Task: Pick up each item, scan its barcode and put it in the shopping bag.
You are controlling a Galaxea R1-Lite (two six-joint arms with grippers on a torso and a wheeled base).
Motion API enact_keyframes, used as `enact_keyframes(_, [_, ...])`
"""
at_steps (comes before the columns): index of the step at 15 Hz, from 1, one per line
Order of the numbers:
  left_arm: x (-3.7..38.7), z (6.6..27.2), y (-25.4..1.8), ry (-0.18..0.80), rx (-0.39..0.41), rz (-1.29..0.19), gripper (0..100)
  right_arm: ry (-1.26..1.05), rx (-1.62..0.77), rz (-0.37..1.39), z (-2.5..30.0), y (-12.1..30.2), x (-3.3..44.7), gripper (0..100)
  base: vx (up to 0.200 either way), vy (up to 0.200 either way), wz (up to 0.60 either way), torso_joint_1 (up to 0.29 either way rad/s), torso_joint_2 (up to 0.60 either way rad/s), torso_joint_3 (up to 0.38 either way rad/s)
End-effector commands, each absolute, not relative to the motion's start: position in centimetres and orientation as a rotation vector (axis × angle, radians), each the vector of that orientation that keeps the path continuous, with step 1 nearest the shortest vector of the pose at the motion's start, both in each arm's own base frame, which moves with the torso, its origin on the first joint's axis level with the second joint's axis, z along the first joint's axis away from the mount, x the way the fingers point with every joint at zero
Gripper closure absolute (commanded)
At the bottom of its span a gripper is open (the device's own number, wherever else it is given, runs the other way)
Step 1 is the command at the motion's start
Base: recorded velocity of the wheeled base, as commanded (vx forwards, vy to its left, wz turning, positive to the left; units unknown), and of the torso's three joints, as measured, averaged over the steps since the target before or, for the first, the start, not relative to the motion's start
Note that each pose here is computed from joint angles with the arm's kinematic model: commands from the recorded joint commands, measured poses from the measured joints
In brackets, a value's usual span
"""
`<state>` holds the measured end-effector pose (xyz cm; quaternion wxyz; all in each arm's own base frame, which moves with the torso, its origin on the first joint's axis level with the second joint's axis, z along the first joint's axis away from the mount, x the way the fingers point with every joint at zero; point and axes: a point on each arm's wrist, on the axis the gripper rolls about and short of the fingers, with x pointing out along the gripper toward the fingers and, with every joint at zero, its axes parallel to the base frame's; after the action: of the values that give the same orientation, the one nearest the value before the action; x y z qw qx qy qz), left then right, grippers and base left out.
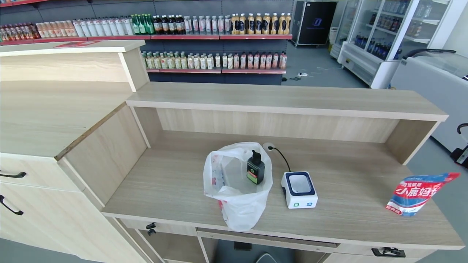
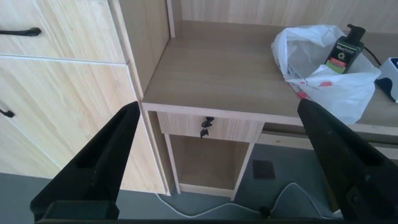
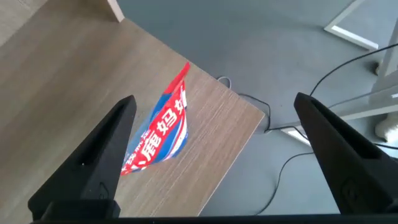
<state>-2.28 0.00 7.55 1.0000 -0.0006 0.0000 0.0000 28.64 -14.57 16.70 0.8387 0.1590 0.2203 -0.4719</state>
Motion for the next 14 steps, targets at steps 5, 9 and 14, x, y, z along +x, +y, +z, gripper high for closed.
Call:
enact_keyframes(5, [-2.3, 7.5, 0.0, 0.0, -0.002, 0.0, 0, 0.549, 0.379, -0.985, 11.1, -16.9, 31.0, 0, 0.0, 0.0, 0.0, 0.0, 0.0, 0.0])
enact_keyframes(9, [-2.3, 7.5, 0.0, 0.0, -0.002, 0.0, 0, 0.57, 0.395, -0.924, 9.5, -16.8, 32.0, 0, 0.0, 0.0, 0.0, 0.0, 0.0, 0.0])
enact_keyframes(14, [-2.3, 7.5, 0.0, 0.0, -0.002, 0.0, 0, 0.579, 0.393, -0.865, 8.8, -16.2, 33.9, 0, 0.0, 0.0, 0.0, 0.0, 0.0, 0.0])
